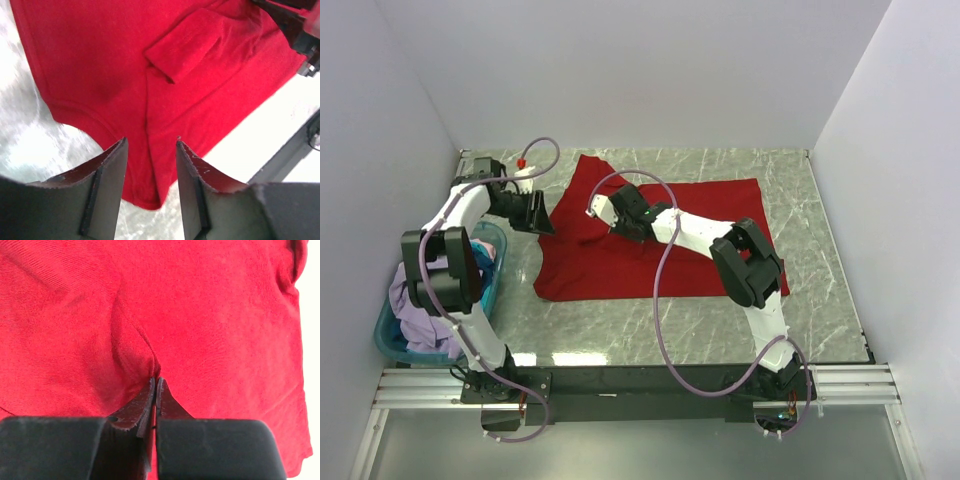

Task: Fold and stack the t-shirts
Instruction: Fold the tshirt

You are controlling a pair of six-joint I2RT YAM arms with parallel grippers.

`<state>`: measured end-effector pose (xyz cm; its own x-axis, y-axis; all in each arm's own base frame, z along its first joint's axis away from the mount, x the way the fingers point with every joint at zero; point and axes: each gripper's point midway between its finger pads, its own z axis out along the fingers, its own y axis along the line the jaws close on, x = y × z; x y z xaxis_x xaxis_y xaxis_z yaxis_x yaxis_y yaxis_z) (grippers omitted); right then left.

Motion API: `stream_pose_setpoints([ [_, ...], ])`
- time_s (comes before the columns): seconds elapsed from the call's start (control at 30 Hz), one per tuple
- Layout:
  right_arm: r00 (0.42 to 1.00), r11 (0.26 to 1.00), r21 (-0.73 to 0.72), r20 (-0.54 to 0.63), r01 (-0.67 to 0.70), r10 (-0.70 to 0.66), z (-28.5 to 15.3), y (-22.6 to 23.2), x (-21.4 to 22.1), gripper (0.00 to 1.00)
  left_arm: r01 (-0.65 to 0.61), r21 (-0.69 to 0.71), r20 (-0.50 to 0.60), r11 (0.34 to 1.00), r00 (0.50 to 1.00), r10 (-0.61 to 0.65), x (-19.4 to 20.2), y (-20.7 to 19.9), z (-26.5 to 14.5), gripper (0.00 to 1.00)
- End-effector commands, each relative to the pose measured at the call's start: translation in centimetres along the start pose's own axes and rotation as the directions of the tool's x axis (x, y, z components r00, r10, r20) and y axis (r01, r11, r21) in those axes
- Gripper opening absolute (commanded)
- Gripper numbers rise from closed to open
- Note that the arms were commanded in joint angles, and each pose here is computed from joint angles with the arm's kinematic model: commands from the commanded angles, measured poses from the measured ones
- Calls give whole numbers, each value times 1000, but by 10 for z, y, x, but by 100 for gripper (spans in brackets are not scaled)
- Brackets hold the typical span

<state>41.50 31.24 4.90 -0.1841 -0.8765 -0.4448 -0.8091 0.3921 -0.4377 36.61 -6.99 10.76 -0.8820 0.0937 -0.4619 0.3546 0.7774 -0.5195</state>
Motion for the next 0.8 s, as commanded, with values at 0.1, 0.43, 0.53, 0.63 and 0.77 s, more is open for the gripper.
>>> stream_pose_setpoints([
  [0.1, 997, 997, 43, 44, -63, 61, -11, -19, -12, 0, -74, -20, 59, 997, 995, 75, -47, -8, 21, 48],
  [0.43, 995, 997, 10, 66, -72, 71, -20, -14, -19, 0, 42, 30, 19, 999, 999, -43, -66, -18, 75, 55],
  [0.53, 995, 998, 6, 72, -70, 69, -22, -13, -22, 0, 68, 49, -14, 996, 998, -67, -60, -23, 88, 57],
  [0.63, 995, 998, 3, 75, -69, 69, -23, -12, -23, 0, 96, 52, -38, 994, 995, -94, -56, -24, 98, 57],
  [0.77, 994, 998, 3, 82, -66, 66, -25, -11, -24, 0, 149, 61, -69, 987, 987, -144, -52, -25, 107, 57],
])
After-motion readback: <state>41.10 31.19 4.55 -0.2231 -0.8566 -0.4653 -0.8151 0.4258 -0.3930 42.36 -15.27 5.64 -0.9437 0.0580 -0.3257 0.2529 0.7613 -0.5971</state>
